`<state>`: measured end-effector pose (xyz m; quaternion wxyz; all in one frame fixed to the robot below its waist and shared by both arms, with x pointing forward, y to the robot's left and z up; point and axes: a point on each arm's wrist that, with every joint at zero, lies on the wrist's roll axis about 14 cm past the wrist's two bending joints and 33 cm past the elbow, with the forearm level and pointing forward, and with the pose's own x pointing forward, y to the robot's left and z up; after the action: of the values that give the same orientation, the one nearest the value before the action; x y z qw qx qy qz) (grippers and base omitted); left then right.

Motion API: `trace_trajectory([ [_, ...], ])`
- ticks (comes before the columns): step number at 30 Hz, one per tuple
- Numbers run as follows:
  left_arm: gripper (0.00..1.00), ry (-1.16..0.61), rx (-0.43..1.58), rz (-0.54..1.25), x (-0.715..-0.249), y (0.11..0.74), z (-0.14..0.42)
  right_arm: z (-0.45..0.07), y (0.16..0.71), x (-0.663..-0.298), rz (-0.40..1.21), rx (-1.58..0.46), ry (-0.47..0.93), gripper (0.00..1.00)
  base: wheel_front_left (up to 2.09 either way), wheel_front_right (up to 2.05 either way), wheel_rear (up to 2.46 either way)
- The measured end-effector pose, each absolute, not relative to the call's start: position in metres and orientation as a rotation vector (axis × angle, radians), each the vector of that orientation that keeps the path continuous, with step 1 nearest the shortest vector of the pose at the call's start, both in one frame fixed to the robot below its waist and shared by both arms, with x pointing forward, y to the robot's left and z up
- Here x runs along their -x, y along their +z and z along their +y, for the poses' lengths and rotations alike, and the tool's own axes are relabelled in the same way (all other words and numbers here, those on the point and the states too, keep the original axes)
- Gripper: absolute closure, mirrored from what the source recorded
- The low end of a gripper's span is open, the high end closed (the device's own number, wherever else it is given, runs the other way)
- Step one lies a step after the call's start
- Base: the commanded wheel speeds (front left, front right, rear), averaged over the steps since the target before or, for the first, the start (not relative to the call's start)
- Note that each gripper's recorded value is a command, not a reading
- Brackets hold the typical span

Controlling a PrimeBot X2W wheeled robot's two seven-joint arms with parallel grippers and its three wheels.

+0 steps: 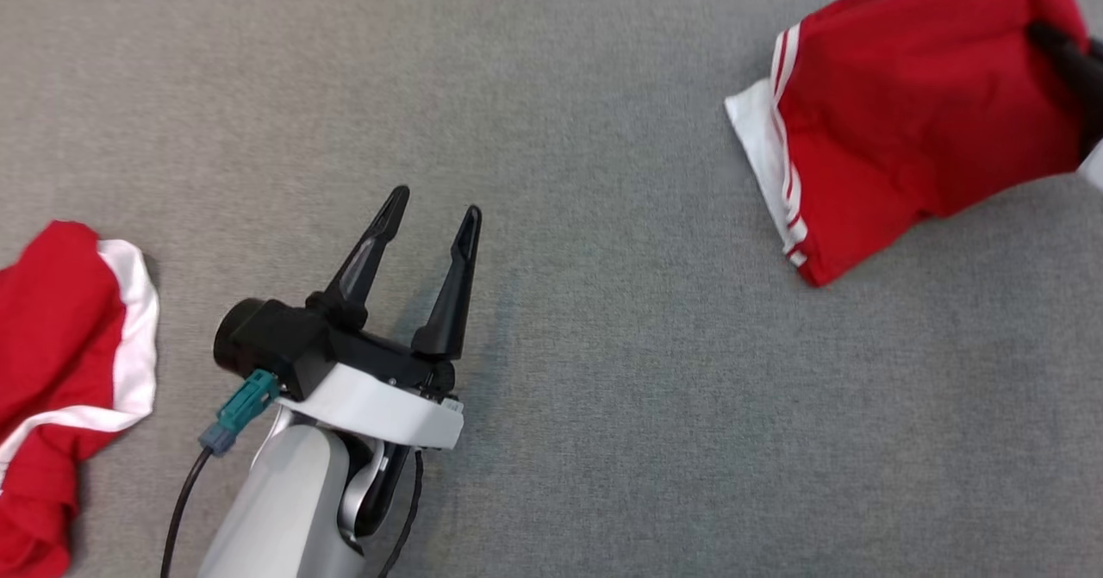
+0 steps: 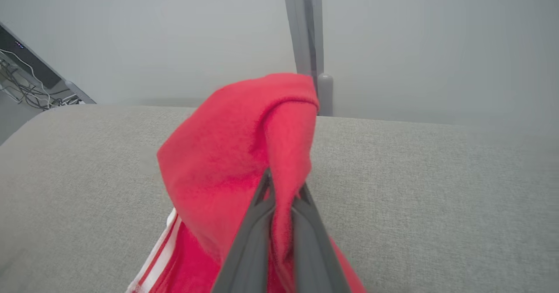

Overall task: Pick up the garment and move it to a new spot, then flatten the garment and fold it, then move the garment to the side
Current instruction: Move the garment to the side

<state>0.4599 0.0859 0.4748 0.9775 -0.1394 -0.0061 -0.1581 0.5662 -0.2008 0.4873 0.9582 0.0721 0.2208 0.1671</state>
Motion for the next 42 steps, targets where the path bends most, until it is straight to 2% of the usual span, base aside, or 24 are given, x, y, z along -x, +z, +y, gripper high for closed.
trace_trajectory([
  [9,0.0,-0.39,0.281,0.041,-0.487,0.44,0.062,-0.281,0.46,-0.594,0.456,-0.085,0.125,1.0,0.0,0.0,0.0],
  [16,0.0,-0.407,0.293,0.091,-0.497,0.412,0.054,-0.335,0.44,-0.601,0.481,0.01,-0.015,1.0,0.0,0.0,0.0],
  [28,0.0,-0.4,0.291,0.106,-0.498,0.404,0.057,-0.377,0.435,-0.604,0.491,0.134,-0.148,1.0,0.0,0.0,0.0],
  [29,0.0,-0.4,0.291,0.106,-0.498,0.404,0.057,-0.377,0.435,-0.604,0.491,0.134,-0.148,0.93,0.0,0.0,0.0],
  [30,0.0,-0.398,0.288,0.105,-0.498,0.405,0.058,-0.38,0.434,-0.603,0.5,0.147,-0.164,0.63,0.0,0.0,0.0],
  [31,0.0,-0.397,0.287,0.104,-0.498,0.406,0.059,-0.379,0.435,-0.603,0.489,0.15,-0.166,0.03,0.0,0.0,0.0],
  [32,0.0,-0.395,0.286,0.103,-0.497,0.407,0.059,-0.38,0.437,-0.603,0.487,0.151,-0.173,0.0,0.0,0.0,0.0],
  [37,0.0,-0.386,0.286,0.092,-0.496,0.414,0.062,-0.373,0.445,-0.603,0.465,0.19,-0.158,0.0,0.0,0.0,0.0],
  [42,0.0,-0.375,0.285,0.068,-0.49,0.428,0.066,-0.358,0.48,-0.608,0.343,0.243,-0.11,0.0,0.0,0.0,0.0],
])
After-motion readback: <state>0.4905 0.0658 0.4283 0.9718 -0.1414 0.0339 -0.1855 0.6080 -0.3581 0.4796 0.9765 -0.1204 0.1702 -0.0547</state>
